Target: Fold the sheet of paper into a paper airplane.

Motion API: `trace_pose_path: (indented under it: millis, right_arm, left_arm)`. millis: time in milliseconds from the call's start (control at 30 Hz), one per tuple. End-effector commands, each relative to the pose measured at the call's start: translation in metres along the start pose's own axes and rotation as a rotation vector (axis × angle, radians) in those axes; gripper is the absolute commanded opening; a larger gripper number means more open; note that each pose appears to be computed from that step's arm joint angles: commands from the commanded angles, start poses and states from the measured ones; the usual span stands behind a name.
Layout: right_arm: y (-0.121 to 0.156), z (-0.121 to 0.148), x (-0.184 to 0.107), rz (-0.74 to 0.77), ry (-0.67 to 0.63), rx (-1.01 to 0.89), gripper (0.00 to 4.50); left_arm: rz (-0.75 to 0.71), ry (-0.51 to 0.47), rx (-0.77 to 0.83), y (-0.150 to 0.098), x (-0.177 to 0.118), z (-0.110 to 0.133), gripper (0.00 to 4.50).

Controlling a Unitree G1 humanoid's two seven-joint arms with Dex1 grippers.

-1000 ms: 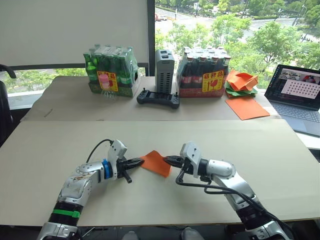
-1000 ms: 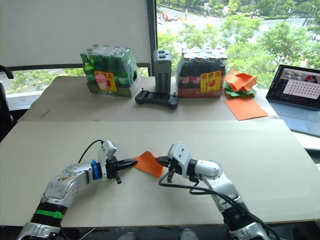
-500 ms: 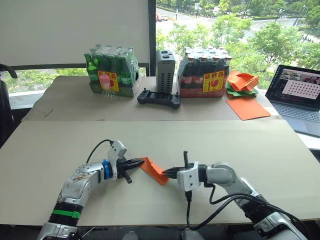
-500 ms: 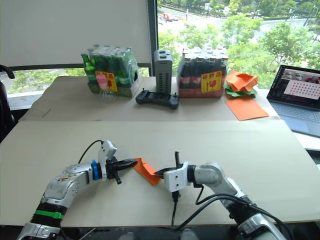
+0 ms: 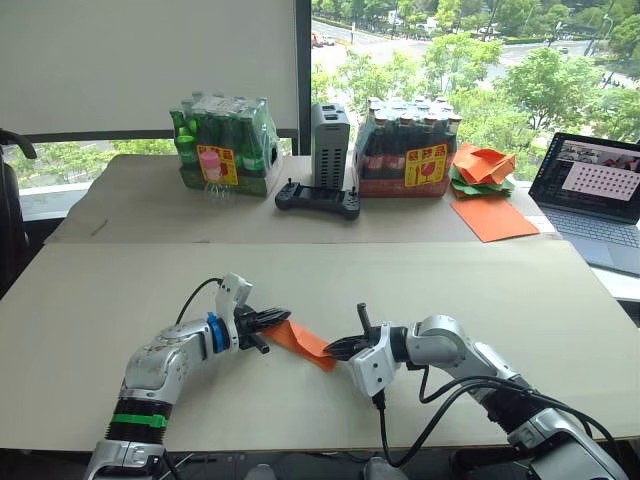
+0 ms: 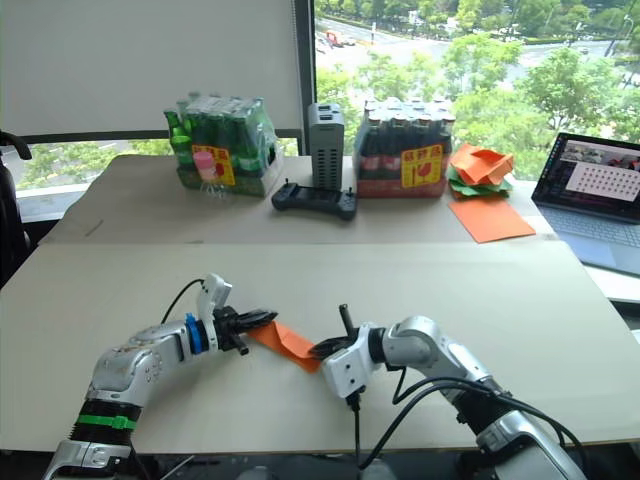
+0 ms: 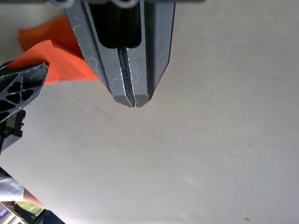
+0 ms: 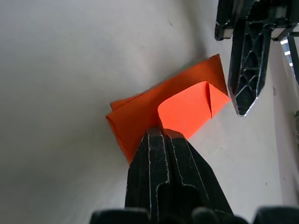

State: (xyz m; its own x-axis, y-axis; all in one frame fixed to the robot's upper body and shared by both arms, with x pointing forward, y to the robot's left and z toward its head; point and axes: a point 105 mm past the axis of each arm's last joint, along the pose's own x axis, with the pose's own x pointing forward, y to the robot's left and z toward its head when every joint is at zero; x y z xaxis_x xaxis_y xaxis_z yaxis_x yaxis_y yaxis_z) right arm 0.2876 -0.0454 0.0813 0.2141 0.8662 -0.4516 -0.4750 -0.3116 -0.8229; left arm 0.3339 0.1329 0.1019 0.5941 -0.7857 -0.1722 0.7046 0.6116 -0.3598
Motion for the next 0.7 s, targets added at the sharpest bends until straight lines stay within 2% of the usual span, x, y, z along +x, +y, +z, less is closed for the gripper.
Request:
trace_pose_path:
  millis: [33, 167, 300, 500, 700]
  right_arm:
    - [0.015, 0.000, 0.004, 0.070, -0.002, -0.002, 0.03]
    - [0.015, -0.001, 0.005, 0.072, 0.000, -0.001, 0.03]
    - [0.015, -0.002, 0.005, 0.073, 0.000, 0.003, 0.03]
    - [0.016, -0.002, 0.005, 0.070, -0.001, 0.009, 0.03]
    - [0.015, 0.000, 0.005, 0.063, -0.007, 0.015, 0.03]
  left_arm:
    - [-0.058, -0.084, 0.016, -0.018, 0.002, 0.029, 0.00]
    - [-0.096, -0.066, 0.041, -0.031, 0.006, 0.029, 0.00]
    - [-0.124, -0.003, 0.088, -0.038, 0.006, 0.014, 0.00]
    - [-0.090, 0.113, 0.141, -0.024, -0.001, -0.019, 0.00]
    - [-0.067, 0.155, 0.165, -0.012, 0.000, -0.034, 0.00]
